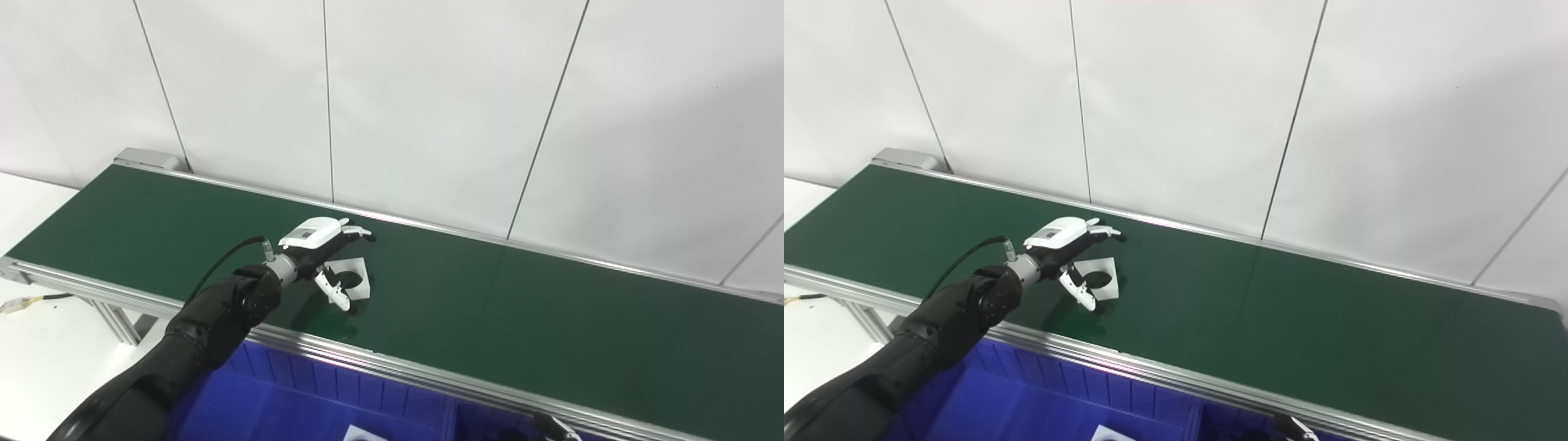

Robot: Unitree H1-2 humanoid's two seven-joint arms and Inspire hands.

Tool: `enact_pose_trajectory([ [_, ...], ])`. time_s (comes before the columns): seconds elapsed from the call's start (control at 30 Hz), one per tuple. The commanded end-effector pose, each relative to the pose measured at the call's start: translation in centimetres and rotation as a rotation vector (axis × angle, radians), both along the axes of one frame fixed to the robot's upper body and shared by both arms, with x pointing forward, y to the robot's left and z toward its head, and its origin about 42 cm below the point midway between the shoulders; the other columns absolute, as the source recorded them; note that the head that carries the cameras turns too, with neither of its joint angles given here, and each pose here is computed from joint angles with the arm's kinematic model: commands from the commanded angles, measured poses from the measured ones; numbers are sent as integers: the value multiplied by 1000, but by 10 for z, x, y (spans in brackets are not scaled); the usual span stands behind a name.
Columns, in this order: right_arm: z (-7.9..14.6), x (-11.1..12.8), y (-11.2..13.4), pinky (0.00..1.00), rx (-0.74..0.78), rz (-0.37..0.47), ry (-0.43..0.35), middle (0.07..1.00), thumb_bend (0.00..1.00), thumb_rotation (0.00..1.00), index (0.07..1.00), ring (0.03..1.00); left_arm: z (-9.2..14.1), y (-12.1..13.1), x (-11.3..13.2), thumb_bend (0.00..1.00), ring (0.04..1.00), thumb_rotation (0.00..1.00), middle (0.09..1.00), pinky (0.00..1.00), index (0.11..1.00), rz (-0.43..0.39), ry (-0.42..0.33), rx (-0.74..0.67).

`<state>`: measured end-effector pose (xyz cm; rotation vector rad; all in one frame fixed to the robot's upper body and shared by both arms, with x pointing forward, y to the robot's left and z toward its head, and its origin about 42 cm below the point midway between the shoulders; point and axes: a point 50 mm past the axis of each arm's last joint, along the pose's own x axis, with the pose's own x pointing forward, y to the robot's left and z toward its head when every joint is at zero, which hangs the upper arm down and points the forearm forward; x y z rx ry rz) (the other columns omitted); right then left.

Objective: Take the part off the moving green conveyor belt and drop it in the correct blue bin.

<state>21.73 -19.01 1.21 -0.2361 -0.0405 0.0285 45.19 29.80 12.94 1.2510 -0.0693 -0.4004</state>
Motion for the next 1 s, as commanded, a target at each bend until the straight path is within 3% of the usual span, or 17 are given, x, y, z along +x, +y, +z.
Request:
enact_pose_trajectory([
  [0.0, 11, 3, 3, 576, 12, 1, -90, 745, 714, 0, 742, 684, 23, 6, 10, 1000, 974, 245, 901, 981, 857, -2, -62, 30],
  [0.1, 11, 2, 3, 572, 14, 0, -89, 745, 715, 0, 740, 684, 19, 4, 8, 1000, 956, 225, 870, 956, 832, -13, -54, 19],
  [0.17, 11, 2, 3, 576, 16, -4, -88, 747, 715, 0, 742, 687, 16, 2, 5, 1000, 879, 154, 816, 833, 785, -8, -59, -35],
  [0.2, 11, 2, 3, 577, 16, -6, -88, 747, 715, 0, 741, 688, 13, 2, 4, 995, 775, 72, 753, 697, 731, -2, -57, -75],
  [0.23, 11, 2, 3, 576, 16, -7, -90, 747, 715, 0, 741, 688, 12, 1, 3, 994, 760, 60, 744, 679, 723, 0, -56, -111],
  [0.33, 12, 1, 3, 574, 20, -6, -92, 747, 711, 0, 741, 689, 5, -1, 1, 945, 575, 6, 612, 526, 615, -5, -52, -198],
  [0.37, 13, 1, 3, 575, 22, -6, -92, 748, 710, 0, 742, 690, 2, -1, 0, 739, 517, 3, 542, 473, 564, -2, -47, -220],
  [0.43, 13, 1, 3, 575, 26, -7, -92, 748, 710, 0, 742, 689, -5, -3, -2, 566, 457, 0, 480, 419, 526, 3, -49, -260],
  [0.5, 13, 1, 3, 573, 29, -8, -93, 746, 710, 0, 741, 687, -12, -4, -4, 512, 442, 0, 487, 398, 495, 6, -61, -291],
  [0.67, 14, 1, 1, 574, 16, -7, -99, 746, 705, 0, 742, 687, -25, -10, -9, 505, 429, 0, 490, 373, 489, 17, -88, -330],
  [0.97, 13, -1, -5, 568, -8, -18, -99, 741, 704, 15, 745, 683, -31, -20, -10, 504, 437, 0, 496, 412, 482, 7, -101, -319],
])
